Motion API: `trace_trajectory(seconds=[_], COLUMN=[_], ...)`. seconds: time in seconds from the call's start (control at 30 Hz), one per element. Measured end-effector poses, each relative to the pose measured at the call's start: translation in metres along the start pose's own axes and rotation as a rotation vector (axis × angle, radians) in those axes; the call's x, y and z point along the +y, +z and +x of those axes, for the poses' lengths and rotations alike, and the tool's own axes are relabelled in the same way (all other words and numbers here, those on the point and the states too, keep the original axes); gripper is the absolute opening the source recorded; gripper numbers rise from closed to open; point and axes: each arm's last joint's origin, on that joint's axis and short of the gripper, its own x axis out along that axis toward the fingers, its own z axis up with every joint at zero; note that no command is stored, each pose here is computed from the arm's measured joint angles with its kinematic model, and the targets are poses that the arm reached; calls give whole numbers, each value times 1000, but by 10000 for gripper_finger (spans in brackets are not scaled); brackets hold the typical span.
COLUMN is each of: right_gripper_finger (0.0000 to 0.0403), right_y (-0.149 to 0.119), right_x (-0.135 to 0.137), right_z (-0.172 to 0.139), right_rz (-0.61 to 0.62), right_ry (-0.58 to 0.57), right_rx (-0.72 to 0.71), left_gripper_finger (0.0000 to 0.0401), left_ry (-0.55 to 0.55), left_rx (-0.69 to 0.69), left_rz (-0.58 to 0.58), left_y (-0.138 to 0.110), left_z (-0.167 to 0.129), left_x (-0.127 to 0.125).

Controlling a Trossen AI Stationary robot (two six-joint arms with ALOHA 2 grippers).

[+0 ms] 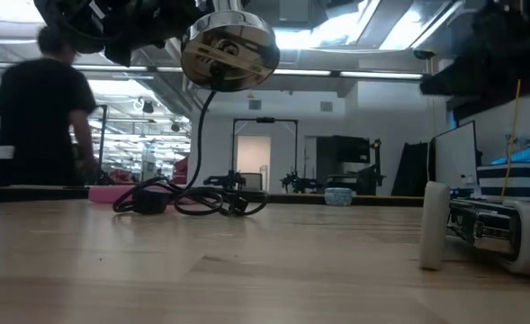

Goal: Screw lightbulb
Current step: Remove the lightbulb from the lamp

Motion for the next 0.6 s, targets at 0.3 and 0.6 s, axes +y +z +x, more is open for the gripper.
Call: trace_trajectory(seconds=[0.3,0.6], right_gripper_finger=[72,126], right_y=[-51,-38], right_x=[5,22], right_z=[12,29], right_rz=[95,26], right_ry=[138,67], right_rx=[25,15], left_gripper_finger=[155,155], left_ry=[4,5], left_rx=[0,0], left_rz=[0,0], left_y=[0,0], left_z=[0,0], left_x=[0,0])
